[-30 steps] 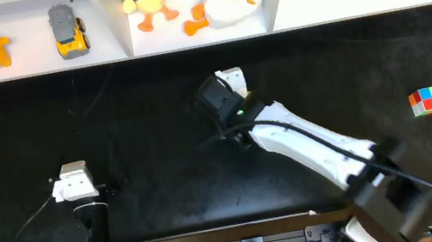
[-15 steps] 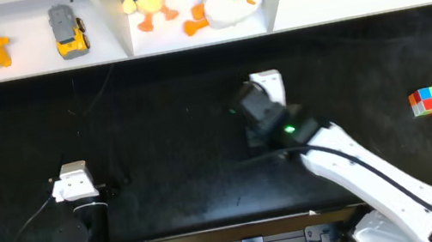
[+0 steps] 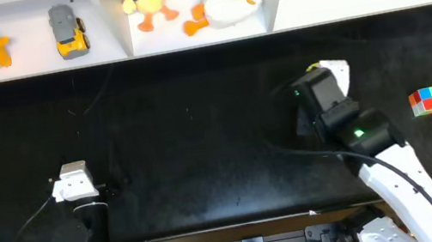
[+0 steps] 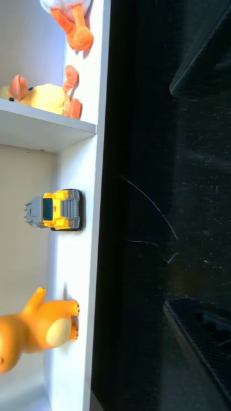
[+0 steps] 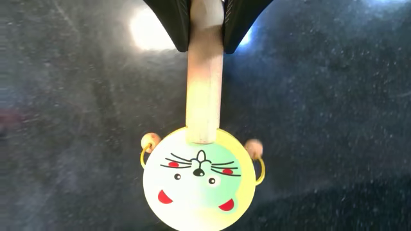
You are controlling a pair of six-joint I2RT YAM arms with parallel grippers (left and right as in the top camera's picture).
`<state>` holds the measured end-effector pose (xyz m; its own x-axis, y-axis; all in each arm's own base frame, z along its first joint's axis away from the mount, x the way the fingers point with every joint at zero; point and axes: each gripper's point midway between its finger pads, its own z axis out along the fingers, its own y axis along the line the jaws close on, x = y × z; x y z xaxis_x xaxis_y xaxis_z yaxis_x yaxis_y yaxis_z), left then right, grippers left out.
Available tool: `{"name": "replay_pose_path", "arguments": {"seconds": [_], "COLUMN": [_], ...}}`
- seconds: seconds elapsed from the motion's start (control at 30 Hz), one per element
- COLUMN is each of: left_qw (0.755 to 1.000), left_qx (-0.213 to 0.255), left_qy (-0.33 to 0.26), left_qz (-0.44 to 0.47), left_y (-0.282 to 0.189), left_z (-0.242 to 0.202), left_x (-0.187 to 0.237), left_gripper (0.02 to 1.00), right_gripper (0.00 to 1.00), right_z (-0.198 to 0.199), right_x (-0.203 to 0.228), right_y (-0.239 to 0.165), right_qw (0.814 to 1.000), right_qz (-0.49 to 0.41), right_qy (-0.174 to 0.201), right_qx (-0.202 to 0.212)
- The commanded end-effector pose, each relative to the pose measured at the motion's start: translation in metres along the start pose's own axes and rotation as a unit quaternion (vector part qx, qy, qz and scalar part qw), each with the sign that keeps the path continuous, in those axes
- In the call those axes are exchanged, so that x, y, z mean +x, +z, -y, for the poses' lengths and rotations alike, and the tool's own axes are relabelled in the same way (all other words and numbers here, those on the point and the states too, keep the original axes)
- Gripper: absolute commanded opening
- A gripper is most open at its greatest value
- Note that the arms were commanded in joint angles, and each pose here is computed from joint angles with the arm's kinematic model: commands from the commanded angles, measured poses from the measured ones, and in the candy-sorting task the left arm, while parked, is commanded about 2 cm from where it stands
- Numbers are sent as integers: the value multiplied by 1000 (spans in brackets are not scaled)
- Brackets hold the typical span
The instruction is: Store Toys
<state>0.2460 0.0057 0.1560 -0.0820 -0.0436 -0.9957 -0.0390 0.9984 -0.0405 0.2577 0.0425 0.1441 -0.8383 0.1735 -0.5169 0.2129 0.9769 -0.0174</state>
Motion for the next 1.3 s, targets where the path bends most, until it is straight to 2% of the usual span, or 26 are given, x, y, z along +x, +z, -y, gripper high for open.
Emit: {"name": "replay_pose_path", "arguments": {"seconds": [0.03, 0.27, 0.63, 0.83, 1.13, 1.3], "left_qw": [1000, 1000, 1000, 1000, 1000, 1000], "left_qx": [0, 0, 0, 0, 0, 0], "left_qy": [11, 11, 11, 11, 11, 11], "left_qz": [2, 2, 2, 2, 2, 2], "left_y": [0, 0, 0, 0, 0, 0], "left_z": [0, 0, 0, 0, 0, 0], "left_x": [0, 0, 0, 0, 0, 0], "left_gripper": [998, 998, 998, 998, 998, 998], "right_gripper": [91, 99, 110, 97, 115, 132], "right_z": [13, 27, 37, 28, 15, 0], "right_x": [-8, -29, -79, -101, -149, -177], "right_y": [-3, 5, 23, 37, 56, 63], "right_qw": [1000, 998, 997, 996, 991, 987], "right_qz": [17, 41, 77, 71, 78, 97], "right_qy": [-19, -41, -24, -55, -102, -118], "right_qx": [10, 22, -7, -21, -20, -42]}}
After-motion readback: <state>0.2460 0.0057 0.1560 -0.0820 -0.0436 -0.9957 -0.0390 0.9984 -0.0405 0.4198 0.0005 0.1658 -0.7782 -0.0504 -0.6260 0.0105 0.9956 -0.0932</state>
